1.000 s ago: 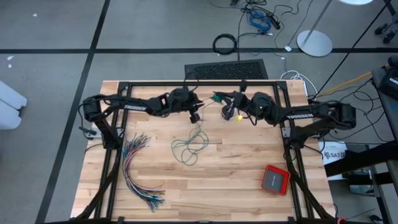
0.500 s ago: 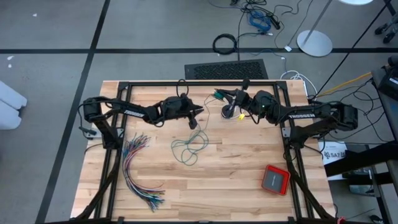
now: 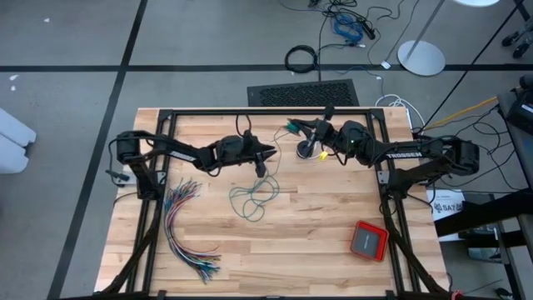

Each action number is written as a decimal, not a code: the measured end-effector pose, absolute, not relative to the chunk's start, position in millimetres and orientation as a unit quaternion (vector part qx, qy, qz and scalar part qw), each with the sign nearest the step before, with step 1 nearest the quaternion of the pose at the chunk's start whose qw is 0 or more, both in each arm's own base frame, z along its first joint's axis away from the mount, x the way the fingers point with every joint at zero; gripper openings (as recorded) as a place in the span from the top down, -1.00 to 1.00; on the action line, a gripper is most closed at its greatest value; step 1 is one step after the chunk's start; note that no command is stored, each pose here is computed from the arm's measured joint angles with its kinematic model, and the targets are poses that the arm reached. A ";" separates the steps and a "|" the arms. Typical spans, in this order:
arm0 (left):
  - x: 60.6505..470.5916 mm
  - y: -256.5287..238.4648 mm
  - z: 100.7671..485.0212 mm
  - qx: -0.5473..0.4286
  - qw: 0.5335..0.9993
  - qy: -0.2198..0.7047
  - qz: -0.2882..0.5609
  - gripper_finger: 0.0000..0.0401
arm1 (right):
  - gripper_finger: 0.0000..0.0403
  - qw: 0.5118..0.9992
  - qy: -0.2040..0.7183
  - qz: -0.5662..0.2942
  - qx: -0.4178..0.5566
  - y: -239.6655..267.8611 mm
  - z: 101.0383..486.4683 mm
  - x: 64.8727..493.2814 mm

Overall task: Coil cords
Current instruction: Coil the green wire onto the spool

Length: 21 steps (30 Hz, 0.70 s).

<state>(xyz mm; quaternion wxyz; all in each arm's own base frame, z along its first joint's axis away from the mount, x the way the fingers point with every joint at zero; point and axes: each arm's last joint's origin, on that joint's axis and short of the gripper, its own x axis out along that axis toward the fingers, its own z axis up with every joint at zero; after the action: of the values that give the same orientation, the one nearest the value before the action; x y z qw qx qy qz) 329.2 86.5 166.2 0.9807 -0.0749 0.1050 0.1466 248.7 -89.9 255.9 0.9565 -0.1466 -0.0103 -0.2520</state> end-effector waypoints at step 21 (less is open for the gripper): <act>333.5 85.1 161.3 -0.109 0.982 0.088 0.127 0.37 | 1.00 0.960 -0.014 -0.243 -0.138 -89.4 255.9 249.0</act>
<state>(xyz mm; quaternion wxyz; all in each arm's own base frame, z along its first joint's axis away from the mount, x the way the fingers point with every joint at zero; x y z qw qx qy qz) 333.5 85.1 161.3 0.9819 -0.1093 0.0880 0.1273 249.0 -89.4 255.9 0.9599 -0.1384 -0.0140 -0.2433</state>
